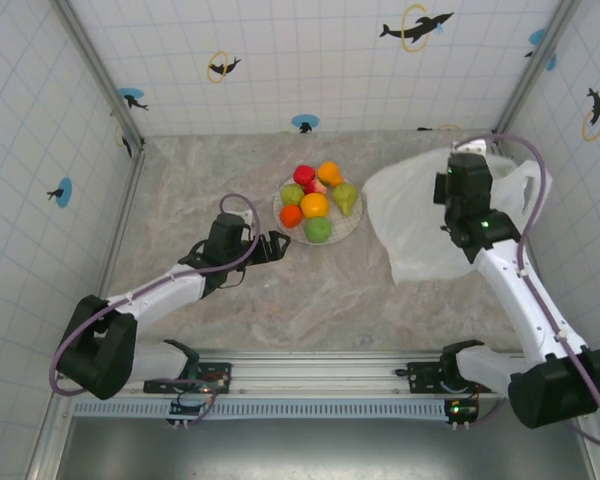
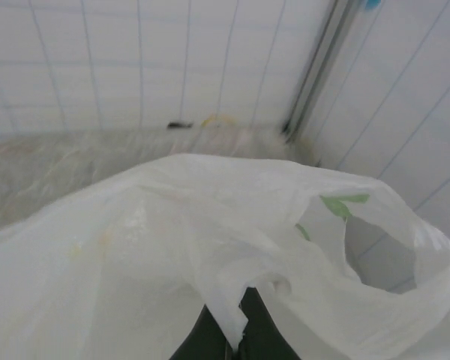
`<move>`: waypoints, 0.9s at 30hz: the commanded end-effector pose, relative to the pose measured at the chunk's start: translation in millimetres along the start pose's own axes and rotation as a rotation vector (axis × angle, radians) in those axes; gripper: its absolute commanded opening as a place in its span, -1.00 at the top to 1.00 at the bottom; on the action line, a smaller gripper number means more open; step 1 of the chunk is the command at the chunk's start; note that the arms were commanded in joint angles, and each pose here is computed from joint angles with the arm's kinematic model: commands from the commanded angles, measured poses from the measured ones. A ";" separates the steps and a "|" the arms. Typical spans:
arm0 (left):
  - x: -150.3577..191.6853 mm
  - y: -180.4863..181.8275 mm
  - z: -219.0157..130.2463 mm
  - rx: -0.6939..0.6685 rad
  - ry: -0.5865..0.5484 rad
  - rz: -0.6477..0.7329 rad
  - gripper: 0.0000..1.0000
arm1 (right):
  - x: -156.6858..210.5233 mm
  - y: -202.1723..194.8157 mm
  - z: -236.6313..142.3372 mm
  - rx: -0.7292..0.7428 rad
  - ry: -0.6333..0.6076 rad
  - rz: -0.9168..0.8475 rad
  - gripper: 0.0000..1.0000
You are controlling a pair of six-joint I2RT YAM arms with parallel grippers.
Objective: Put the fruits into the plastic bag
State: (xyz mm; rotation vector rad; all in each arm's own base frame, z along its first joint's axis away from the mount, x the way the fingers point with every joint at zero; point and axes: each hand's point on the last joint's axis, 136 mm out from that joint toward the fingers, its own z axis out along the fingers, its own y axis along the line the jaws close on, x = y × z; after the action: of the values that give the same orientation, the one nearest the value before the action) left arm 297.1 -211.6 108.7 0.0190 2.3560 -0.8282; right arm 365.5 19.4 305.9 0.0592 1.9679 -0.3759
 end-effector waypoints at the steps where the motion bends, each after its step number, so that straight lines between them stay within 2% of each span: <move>1: -12.6 1.0 -5.3 -0.046 -0.042 0.005 -0.94 | -15.5 -4.4 -13.9 0.262 -0.016 -0.271 1.00; 5: -13.6 9.1 -5.0 -0.084 -0.060 -0.004 -0.94 | -2.6 31.8 -23.4 0.324 -0.035 -0.479 1.00; 10: -11.5 20.5 -3.0 -0.130 -0.071 -0.018 -0.94 | 48.7 93.5 -30.7 0.274 -0.040 -0.743 1.00; 12: -11.4 24.2 -2.3 -0.147 -0.075 -0.024 -0.94 | 70.6 123.0 -36.1 0.196 -0.043 -0.812 1.00; 15: -14.8 28.1 -4.9 -0.169 -0.100 -0.036 -0.94 | 104.3 171.7 -47.8 -0.030 -0.029 -0.842 1.00; 17: -17.1 29.7 -7.8 -0.180 -0.116 -0.037 -0.94 | 117.9 191.8 -56.7 -0.131 -0.028 -0.860 1.00; 20: -23.1 30.0 -14.3 -0.191 -0.147 -0.039 -0.94 | 119.0 205.8 -66.3 -0.242 -0.032 -0.818 1.00; 22: -26.3 29.8 -18.2 -0.195 -0.166 -0.037 -0.94 | 106.9 205.2 -69.9 -0.294 -0.041 -0.737 1.00; 27: -30.4 27.9 -21.9 -0.193 -0.184 -0.036 -0.95 | 49.0 157.1 -57.5 -0.301 -0.026 -0.382 1.00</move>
State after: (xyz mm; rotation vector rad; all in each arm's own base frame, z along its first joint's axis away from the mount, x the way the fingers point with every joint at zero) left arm 317.4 -175.9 125.4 -0.1485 2.2551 -0.6125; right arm 315.2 192.9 194.5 -0.7700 1.9842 -0.5336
